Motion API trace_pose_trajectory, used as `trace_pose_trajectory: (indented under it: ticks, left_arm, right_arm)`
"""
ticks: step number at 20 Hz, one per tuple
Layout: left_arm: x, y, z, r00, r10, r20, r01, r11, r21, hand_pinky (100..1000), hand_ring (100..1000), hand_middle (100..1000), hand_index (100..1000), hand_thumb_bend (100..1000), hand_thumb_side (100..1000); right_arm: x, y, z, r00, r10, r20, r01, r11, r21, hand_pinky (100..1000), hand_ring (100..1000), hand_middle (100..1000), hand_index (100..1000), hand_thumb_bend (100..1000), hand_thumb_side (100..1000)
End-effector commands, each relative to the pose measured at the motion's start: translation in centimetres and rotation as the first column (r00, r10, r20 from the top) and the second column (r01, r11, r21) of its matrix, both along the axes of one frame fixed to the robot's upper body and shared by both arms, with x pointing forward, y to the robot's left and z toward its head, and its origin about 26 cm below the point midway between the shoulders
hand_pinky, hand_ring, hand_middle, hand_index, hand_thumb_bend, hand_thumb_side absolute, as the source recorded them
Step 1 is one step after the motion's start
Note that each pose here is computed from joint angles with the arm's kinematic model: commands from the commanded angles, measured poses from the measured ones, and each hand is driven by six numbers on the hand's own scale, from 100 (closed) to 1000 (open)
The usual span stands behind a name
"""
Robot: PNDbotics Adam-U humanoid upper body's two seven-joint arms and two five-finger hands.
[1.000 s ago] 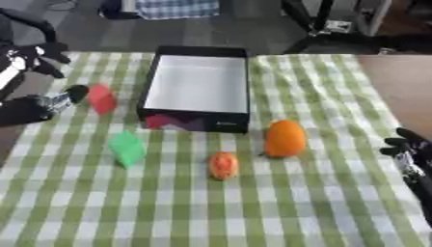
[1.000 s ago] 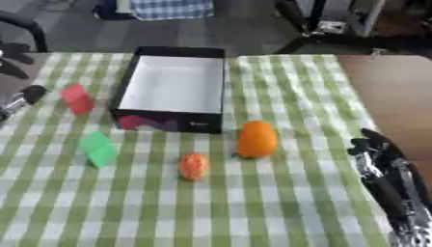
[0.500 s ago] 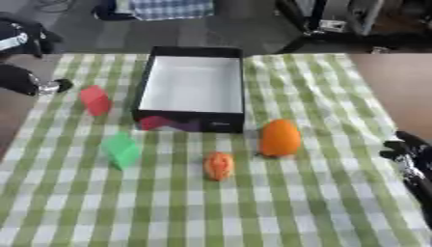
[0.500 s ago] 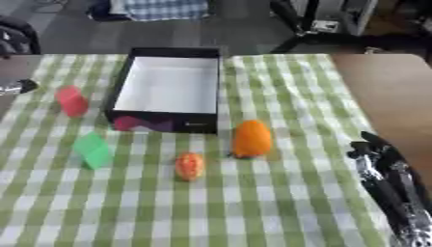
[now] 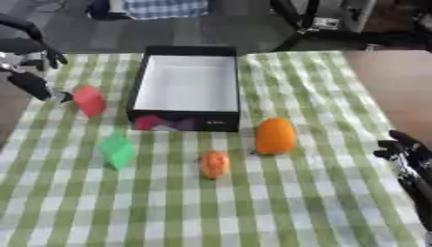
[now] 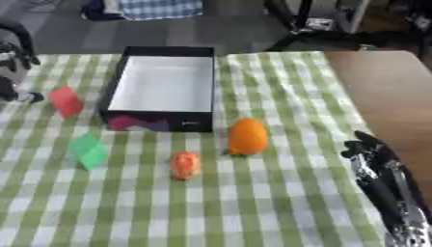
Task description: Pick up objects on the table and place them in the box.
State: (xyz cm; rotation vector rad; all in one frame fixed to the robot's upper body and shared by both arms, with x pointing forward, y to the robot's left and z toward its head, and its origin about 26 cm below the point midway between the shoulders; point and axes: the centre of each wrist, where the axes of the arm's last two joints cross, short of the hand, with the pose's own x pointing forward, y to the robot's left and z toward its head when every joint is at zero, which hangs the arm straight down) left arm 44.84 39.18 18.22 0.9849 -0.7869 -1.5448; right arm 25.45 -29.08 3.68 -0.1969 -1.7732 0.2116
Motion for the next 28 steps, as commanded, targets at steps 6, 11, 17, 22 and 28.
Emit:
trace_pose_trajectory:
  ticks: [6,11,17,22,28]
  left_arm:
    - [1.2,0.1,-0.8,0.996,0.060,0.065,-0.058,0.998,-0.039,769,678,710,903,407,482]
    - [1.2,0.2,-1.9,0.995,0.087,0.043,-0.085,0.995,-0.053,765,665,698,899,406,493]
    - [1.1,0.2,-3.1,0.993,0.110,0.031,-0.107,0.991,-0.077,754,644,676,886,395,500]
    - [1.0,0.1,-4.3,0.991,0.128,0.035,-0.124,0.988,-0.092,734,613,640,863,386,488]
    - [0.8,0.0,-5.4,0.986,0.140,0.089,-0.131,0.986,-0.104,680,540,553,787,242,385]
  right_arm:
    - [0.3,-0.3,0.6,1.000,0.017,0.016,-0.017,1.000,-0.013,892,718,706,868,100,616]
    - [0.3,-0.3,0.6,1.000,0.015,0.016,-0.015,1.000,-0.013,892,718,706,867,100,618]
    - [0.3,-0.3,0.6,1.000,0.017,0.017,-0.016,1.000,-0.012,892,717,706,867,100,620]
    - [0.3,-0.3,0.6,1.000,0.016,0.017,-0.016,1.000,-0.011,891,717,706,867,100,622]
    - [0.3,-0.3,0.6,1.000,0.015,0.017,-0.015,1.000,-0.011,891,717,706,866,100,624]
